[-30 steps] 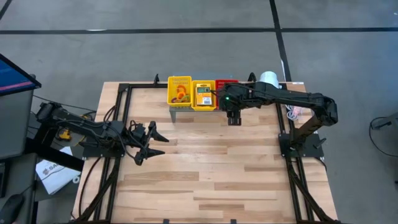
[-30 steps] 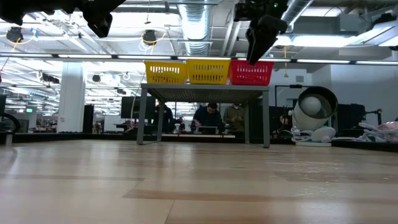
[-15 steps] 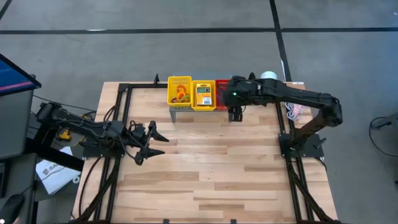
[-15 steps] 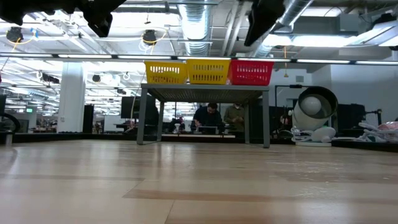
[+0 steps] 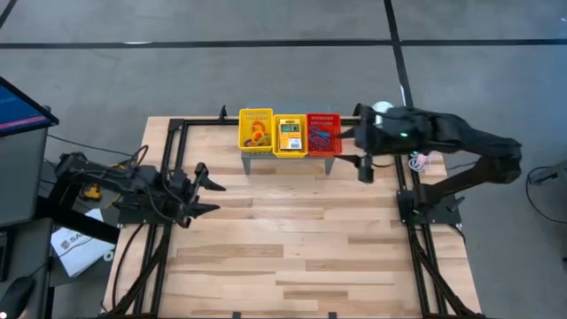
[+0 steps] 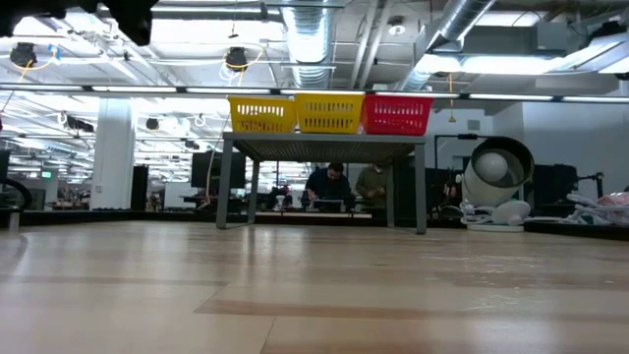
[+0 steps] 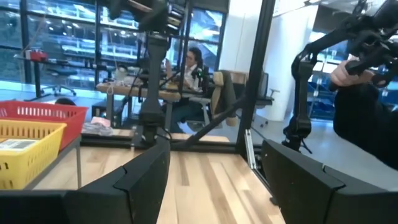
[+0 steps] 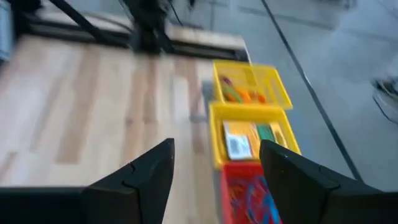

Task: Pick & Place Office Desk Supplies
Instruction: Return to Home Position

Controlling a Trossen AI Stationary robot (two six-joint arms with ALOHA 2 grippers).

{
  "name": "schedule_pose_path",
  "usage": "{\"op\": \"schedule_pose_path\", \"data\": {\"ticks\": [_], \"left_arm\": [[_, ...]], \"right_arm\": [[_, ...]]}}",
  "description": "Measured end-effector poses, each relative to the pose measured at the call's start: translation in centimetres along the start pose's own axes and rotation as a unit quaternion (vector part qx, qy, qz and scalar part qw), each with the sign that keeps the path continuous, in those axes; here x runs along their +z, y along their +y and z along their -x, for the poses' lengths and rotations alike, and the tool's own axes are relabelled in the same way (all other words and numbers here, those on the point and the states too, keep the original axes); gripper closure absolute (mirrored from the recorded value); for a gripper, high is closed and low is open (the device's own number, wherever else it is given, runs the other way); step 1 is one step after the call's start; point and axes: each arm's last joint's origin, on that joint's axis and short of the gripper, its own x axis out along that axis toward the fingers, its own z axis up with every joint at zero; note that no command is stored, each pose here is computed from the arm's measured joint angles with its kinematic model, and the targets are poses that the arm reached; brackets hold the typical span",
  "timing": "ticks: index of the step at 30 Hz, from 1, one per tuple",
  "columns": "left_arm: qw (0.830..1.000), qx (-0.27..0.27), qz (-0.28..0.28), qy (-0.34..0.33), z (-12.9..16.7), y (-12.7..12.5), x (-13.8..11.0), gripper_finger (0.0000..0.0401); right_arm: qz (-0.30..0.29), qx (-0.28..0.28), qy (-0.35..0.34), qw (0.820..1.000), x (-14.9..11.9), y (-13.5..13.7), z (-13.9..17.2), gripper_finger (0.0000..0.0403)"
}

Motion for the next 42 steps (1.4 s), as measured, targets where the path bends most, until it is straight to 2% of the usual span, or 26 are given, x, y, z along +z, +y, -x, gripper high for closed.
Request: {"op": "schedule_pose_path", "data": {"ticks": [5,10,17,23,31,36,42], "left_arm": [[1.0,-0.003,0.002,-0.01,0.8,0.1,-0.6,0.0151],[1.0,-0.004,0.003,-0.007,1.2,0.3,-1.4,0.0155],[1.0,-0.006,0.0,-0.014,1.4,0.3,-1.3,0.0199],[1.0,-0.005,-0.003,0.005,1.4,0.3,-1.7,0.0257],[1.0,-0.005,-0.004,0.005,1.4,0.3,-1.7,0.0343],[1.0,-0.005,-0.016,0.005,1.4,0.3,-1.7,0.0394],[1.0,-0.003,-0.018,0.011,1.4,0.4,-1.8,0.0397]], "right_arm": [[0.015,0.054,-0.056,0.997,0.5,2.0,2.4,0.0175],[0.021,0.093,-0.081,0.992,0.6,3.5,4.0,0.0175],[-0.001,0.076,-0.081,0.994,-0.5,3.9,5.8,0.0191],[0.001,0.063,-0.1,0.993,-4.3,4.8,5.6,0.0268],[-0.039,0.055,-0.191,0.979,-11.0,5.1,4.8,0.0391],[-0.057,0.066,-0.254,0.963,-13.9,5.2,4.5,0.0394],[-0.068,0.078,-0.291,0.951,-16.5,5.4,4.1,0.04]]}}
